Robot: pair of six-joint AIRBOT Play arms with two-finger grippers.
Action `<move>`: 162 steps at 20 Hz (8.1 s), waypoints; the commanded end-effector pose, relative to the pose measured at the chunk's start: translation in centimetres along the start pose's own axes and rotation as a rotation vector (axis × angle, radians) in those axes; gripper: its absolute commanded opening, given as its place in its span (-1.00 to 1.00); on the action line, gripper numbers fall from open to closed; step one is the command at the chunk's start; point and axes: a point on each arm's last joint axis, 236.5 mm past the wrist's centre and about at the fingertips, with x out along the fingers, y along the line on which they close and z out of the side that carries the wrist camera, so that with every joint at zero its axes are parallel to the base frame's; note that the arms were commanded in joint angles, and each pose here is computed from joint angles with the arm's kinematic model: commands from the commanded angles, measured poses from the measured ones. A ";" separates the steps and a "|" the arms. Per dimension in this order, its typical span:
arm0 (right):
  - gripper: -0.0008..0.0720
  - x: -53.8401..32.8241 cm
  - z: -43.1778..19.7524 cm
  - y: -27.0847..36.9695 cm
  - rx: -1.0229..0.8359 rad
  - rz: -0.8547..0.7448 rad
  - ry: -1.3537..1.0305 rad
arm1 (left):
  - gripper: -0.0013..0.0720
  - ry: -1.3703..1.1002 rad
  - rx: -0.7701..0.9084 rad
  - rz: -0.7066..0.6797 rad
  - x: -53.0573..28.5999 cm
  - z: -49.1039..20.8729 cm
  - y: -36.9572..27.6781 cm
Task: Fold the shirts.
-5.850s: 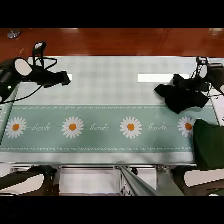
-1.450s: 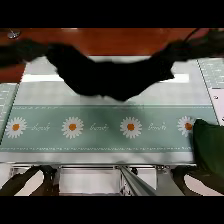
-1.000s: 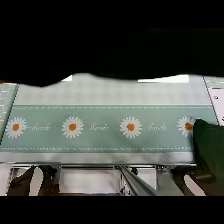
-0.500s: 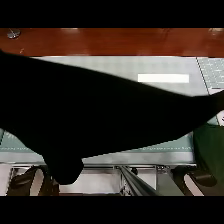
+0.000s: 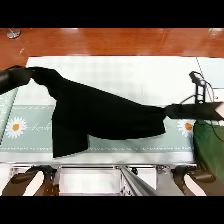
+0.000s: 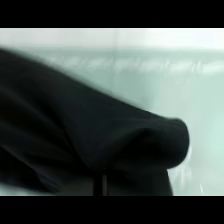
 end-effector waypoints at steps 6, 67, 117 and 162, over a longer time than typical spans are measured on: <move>-0.87 11.1 12.0 -1.6 0.072 -0.025 0.028 | -0.90 0.098 -0.110 -0.028 11.1 -3.2 -0.2; -0.89 5.8 6.2 -1.3 0.094 0.156 0.189 | -0.91 0.418 -0.459 -0.231 4.1 -12.3 3.8; -0.89 10.1 27.7 -6.2 0.266 0.126 -0.137 | -0.91 0.213 -0.372 0.141 16.5 -1.9 10.8; 0.71 3.3 0.0 -13.5 0.531 0.110 0.130 | 0.04 0.837 -0.612 -0.070 -1.1 -32.0 3.5</move>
